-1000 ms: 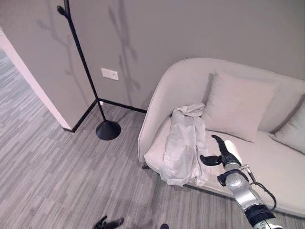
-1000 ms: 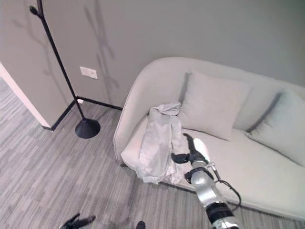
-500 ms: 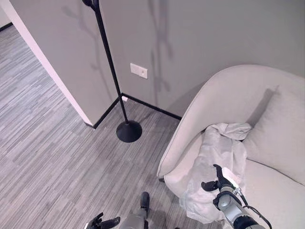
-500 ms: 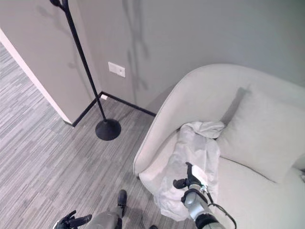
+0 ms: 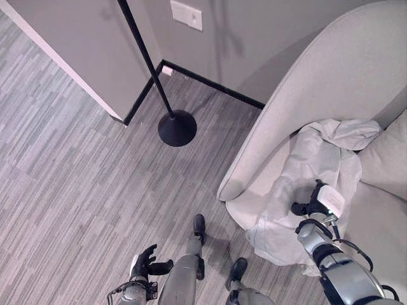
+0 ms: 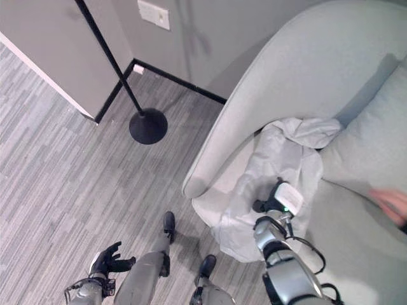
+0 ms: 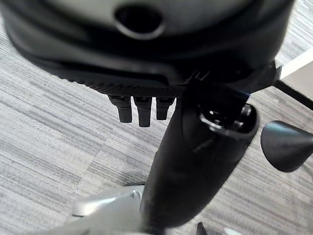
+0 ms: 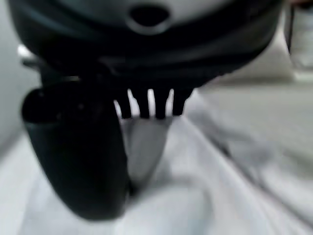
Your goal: Hang the clothes on the sofa on the clothes rack.
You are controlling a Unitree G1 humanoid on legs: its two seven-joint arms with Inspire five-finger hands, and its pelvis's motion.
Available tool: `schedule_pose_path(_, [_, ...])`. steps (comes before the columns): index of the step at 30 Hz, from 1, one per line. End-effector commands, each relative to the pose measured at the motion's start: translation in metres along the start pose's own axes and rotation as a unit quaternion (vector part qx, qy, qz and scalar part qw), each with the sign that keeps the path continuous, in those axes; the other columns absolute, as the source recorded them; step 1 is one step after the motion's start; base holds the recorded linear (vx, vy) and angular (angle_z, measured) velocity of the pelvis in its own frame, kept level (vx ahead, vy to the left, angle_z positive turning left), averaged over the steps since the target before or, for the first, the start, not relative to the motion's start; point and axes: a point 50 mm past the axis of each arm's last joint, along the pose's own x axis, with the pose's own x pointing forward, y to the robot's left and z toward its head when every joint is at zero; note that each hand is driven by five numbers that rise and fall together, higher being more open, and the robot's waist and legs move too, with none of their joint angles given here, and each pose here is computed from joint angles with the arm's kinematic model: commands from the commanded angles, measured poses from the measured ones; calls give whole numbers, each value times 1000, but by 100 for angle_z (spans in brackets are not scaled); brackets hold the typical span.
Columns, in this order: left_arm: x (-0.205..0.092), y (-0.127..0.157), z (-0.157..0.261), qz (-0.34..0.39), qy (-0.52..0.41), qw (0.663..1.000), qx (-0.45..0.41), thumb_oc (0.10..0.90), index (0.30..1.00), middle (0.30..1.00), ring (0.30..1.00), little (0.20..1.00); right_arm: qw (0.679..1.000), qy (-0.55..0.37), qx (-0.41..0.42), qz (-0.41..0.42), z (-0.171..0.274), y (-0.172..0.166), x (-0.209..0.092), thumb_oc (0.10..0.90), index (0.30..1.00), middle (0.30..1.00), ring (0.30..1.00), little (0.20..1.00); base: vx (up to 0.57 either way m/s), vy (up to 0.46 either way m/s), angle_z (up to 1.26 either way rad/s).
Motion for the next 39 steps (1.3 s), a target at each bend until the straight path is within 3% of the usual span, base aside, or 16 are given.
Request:
schedule_pose_path(1, [-3, -24, -8, -37, 12, 999, 32, 800, 900, 900, 900, 900, 998, 8, -10, 57, -14, 7, -2, 557, 535, 535, 535, 535, 46, 2, 3])
schedule_pose_path(2, [-3, -23, -10, -36, 17, 999, 37, 800, 900, 900, 900, 900, 997, 12, -11, 74, -16, 14, -6, 588, 582, 582, 582, 582, 46, 10, 2])
schedule_pose_path(3, [-4, -22, -13, -35, 23, 998, 39, 800, 900, 900, 900, 900, 996, 11, -12, 87, -16, 20, -10, 800, 900, 900, 900, 900, 50, 10, 1])
schedule_pose_path(9, [-7, -9, -28, -6, 54, 996, 64, 800, 900, 900, 900, 900, 991, -78, 1, 112, -2, 45, -32, 800, 900, 900, 900, 900, 65, -12, 1])
schedule_pose_path(10, [-8, -6, -30, 0, 56, 996, 69, 800, 900, 900, 900, 900, 987, -134, -4, 90, 7, 37, -33, 800, 900, 900, 900, 900, 58, -12, -6])
schedule_pose_path(15, [-11, -6, -35, 3, 61, 995, 84, 800, 900, 900, 900, 900, 970, -240, -20, 41, 14, 8, -44, 800, 900, 900, 900, 900, 38, 2, -10])
schedule_pose_path(28, [-18, -7, -54, 6, 99, 991, 90, 800, 900, 900, 900, 900, 929, -359, -49, 73, 19, 7, -88, 800, 900, 900, 900, 900, 4, 10, -12])
schedule_pose_path(39, [-30, -2, -76, 8, 145, 986, 81, 800, 900, 900, 900, 900, 889, -457, -16, 19, 37, -42, -118, 800, 900, 900, 900, 900, -7, 13, -6])
